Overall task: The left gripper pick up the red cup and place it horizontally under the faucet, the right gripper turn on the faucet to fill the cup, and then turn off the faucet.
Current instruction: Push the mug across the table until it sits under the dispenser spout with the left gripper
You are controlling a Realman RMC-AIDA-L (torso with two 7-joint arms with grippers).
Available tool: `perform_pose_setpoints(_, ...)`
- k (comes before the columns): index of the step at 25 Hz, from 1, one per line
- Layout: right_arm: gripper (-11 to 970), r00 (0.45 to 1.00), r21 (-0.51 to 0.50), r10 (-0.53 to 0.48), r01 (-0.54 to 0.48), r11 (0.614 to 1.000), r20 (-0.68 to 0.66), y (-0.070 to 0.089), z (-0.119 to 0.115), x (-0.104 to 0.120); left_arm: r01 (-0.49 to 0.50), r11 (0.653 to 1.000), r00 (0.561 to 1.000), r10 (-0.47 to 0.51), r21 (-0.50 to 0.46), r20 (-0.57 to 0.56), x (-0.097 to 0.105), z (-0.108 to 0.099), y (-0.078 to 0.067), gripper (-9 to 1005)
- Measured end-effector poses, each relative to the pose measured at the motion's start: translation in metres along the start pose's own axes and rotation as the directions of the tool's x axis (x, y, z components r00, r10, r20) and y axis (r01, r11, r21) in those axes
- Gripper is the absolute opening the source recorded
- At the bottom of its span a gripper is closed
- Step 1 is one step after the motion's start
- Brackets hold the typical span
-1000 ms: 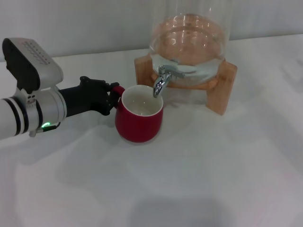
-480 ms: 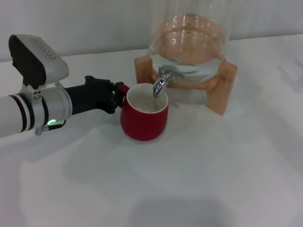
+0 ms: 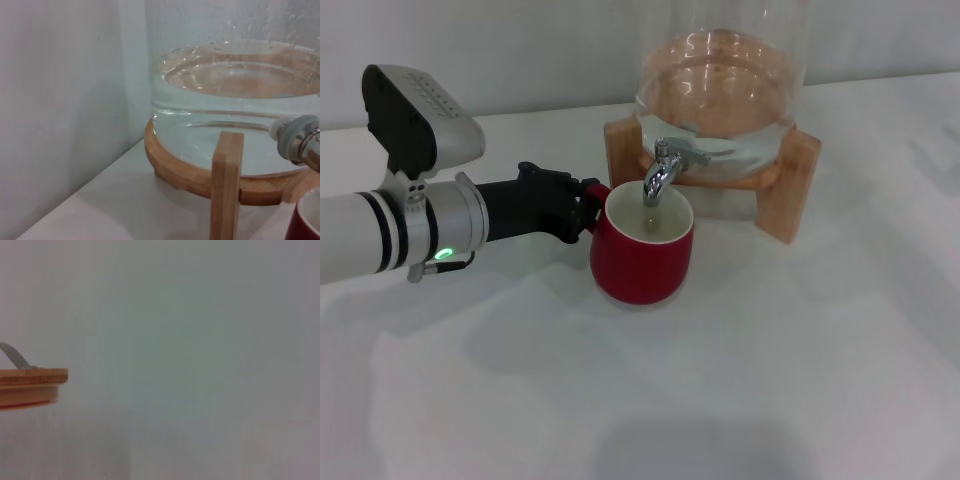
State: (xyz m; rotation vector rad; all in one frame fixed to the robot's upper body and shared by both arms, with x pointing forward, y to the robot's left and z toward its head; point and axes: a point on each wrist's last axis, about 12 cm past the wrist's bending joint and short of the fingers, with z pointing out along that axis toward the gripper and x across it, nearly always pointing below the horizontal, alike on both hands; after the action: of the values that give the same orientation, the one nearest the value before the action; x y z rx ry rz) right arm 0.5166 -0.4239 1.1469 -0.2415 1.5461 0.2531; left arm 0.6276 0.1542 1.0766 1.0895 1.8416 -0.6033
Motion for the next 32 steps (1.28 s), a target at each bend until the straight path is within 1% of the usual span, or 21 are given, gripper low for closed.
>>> perform_pose_setpoints(11, 633, 1.0, 0.003, -0.002, 0.002, 1.0, -0.001, 0.0, 0.0, 0.0, 0.025, 1.0, 1.0, -0.025, 0.008, -0.002, -0.001, 0.0, -0.001, 134)
perform_pose_setpoints(18, 632, 1.0, 0.002, -0.002, 0.002, 1.0, 0.001, 0.0, 0.0, 0.0, 0.021, 0.999, 0.999, -0.019, 0.03, -0.045, 0.003, 0.003, -0.005, 134)
perform_pose_setpoints(26, 632, 1.0, 0.001, -0.001, 0.001, 1.0, 0.002, 0.0, 0.001, 0.0, 0.042, 0.999, 0.996, -0.042, -0.001, -0.08, 0.01, 0.002, -0.003, 134)
perform_pose_setpoints(32, 632, 1.0, 0.001, -0.001, 0.001, 1.0, 0.004, 0.001, 0.002, 0.0, 0.037, 0.999, 0.992, -0.039, -0.02, -0.119, 0.012, 0.004, -0.003, 132)
